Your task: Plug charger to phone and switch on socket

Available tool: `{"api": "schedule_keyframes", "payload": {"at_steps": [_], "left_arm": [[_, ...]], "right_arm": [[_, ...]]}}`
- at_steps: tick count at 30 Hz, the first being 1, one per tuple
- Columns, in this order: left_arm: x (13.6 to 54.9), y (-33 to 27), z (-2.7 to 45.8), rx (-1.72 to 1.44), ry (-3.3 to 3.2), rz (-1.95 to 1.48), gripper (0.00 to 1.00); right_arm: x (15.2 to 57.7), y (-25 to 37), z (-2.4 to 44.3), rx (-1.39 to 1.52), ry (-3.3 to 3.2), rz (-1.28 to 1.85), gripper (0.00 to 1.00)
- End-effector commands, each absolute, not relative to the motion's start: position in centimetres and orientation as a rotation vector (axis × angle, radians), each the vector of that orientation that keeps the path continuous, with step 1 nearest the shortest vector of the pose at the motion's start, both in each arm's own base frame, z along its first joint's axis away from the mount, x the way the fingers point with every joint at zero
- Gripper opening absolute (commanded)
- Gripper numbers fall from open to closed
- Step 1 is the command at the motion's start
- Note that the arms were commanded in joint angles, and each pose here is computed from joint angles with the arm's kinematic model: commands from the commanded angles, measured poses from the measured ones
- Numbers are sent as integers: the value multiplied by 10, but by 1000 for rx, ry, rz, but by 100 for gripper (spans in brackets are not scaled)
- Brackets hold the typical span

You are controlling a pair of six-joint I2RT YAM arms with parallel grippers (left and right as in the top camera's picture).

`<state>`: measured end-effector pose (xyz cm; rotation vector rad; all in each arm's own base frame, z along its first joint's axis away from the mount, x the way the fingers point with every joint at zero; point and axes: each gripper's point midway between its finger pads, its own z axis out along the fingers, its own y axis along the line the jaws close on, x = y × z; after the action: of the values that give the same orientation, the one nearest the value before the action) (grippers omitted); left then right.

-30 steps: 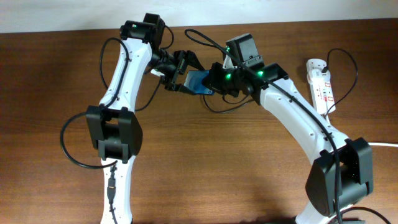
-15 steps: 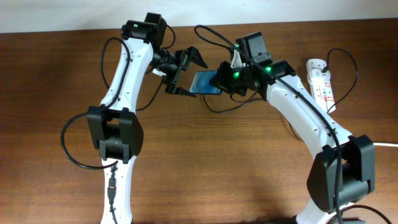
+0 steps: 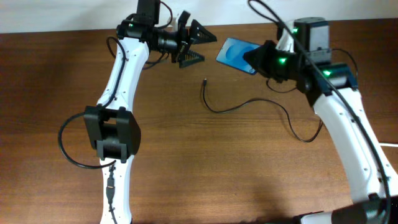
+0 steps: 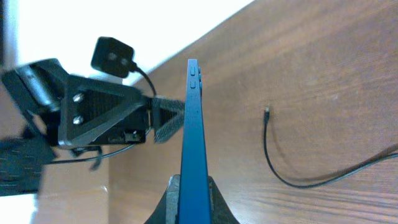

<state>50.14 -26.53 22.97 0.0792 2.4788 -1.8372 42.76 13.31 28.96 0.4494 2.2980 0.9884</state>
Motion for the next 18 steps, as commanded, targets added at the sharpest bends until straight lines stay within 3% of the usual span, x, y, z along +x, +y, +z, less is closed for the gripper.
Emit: {"api": "schedule_keyframes", "payload": {"at_steps": [1, 3, 7, 15, 18], "left_arm": [[482, -264, 286, 437, 2171, -2124, 99], [480, -264, 287, 439, 2168, -2138, 100], [480, -264, 287, 407, 2192, -2151, 99], [498, -265, 269, 119, 2371, -2059, 99], [508, -262, 258, -46, 2443, -1990, 99]], "right_arm": [[434, 108, 335, 672, 2113, 1033, 4], [460, 103, 319, 925, 2041, 1045, 4], [497, 147, 326, 744, 1963, 1179, 4], [508, 206, 302, 736, 1931, 1054, 4], [503, 213, 297, 867, 1929, 1119, 4]]}}
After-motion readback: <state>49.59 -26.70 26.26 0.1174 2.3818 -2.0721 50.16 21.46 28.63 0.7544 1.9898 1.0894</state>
